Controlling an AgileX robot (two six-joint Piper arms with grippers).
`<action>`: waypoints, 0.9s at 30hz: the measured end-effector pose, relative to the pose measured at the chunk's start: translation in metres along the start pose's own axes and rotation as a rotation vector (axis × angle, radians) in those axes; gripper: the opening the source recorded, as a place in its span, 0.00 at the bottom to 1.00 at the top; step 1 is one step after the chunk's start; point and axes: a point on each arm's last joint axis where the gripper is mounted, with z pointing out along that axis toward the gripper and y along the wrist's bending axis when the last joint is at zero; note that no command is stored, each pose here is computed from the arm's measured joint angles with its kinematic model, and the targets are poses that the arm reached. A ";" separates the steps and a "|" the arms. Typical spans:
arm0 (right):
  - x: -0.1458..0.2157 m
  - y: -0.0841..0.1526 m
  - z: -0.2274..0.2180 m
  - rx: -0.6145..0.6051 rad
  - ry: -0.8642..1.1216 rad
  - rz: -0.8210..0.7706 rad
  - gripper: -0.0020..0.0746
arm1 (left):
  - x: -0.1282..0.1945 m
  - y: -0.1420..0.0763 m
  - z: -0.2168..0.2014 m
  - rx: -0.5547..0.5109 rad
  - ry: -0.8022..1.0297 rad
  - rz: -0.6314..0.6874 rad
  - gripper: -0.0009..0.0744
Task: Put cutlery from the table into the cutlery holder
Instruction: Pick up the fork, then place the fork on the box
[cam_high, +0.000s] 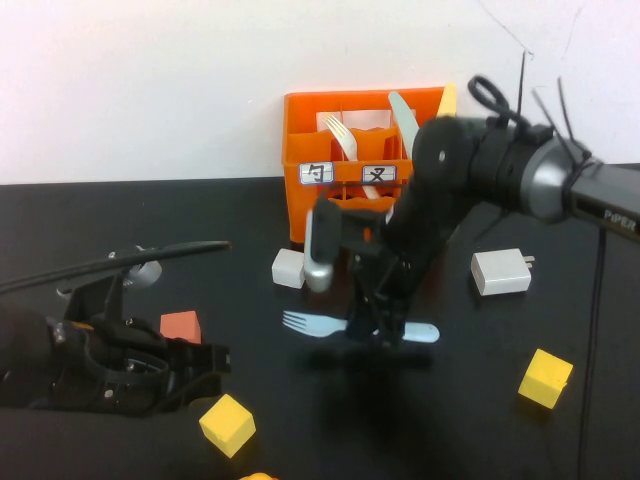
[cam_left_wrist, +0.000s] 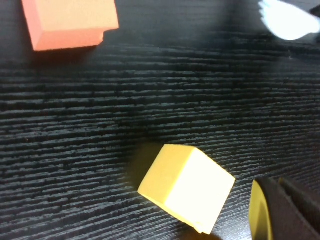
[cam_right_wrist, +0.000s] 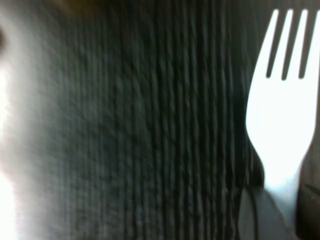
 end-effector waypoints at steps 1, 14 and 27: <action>-0.004 0.001 -0.006 -0.009 -0.013 0.000 0.19 | 0.000 0.000 0.000 0.000 0.000 0.000 0.01; -0.051 0.000 -0.086 0.032 -0.190 0.054 0.19 | 0.001 0.000 0.000 0.004 0.010 0.001 0.01; -0.046 -0.031 -0.152 0.040 -0.699 0.104 0.19 | 0.003 -0.001 0.000 0.014 0.038 -0.002 0.01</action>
